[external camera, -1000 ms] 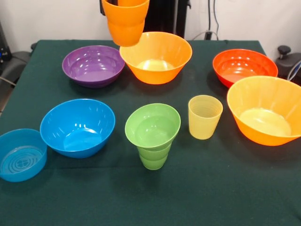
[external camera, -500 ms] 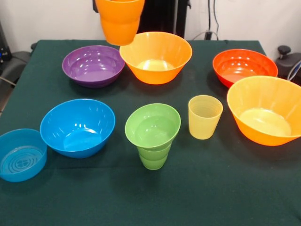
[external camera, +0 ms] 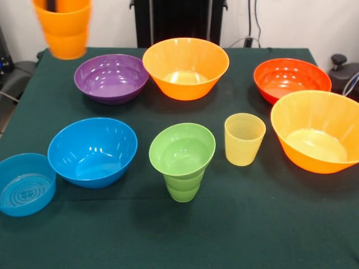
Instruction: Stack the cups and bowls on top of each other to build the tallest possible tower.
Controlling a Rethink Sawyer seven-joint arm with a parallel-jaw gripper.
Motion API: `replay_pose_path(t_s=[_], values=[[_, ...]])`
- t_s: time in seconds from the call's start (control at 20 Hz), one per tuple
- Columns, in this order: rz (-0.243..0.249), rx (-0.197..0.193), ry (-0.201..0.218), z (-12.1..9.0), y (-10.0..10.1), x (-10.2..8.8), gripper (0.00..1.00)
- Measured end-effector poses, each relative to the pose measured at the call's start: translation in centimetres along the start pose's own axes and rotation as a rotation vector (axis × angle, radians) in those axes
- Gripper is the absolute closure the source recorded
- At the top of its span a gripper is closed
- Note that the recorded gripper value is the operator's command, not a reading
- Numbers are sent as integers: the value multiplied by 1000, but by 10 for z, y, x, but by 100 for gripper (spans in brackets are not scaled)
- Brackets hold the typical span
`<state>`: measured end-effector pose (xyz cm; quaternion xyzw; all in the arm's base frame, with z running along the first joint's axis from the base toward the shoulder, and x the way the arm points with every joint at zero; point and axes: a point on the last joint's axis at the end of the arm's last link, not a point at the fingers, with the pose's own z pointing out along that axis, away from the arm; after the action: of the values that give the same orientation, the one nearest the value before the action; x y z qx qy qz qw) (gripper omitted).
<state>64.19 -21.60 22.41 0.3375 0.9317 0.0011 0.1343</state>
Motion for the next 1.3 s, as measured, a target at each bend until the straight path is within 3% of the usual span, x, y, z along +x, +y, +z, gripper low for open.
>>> replay_pose_path(t_s=[0.25, 0.5, 0.9, 1.3], values=[[45, 43, -25, 12, -57, -28, 100], [57, 68, -32, 26, -80, -51, 100], [41, 70, 0, 57, -65, -81, 100], [19, 54, -20, 84, -39, -103, 100]])
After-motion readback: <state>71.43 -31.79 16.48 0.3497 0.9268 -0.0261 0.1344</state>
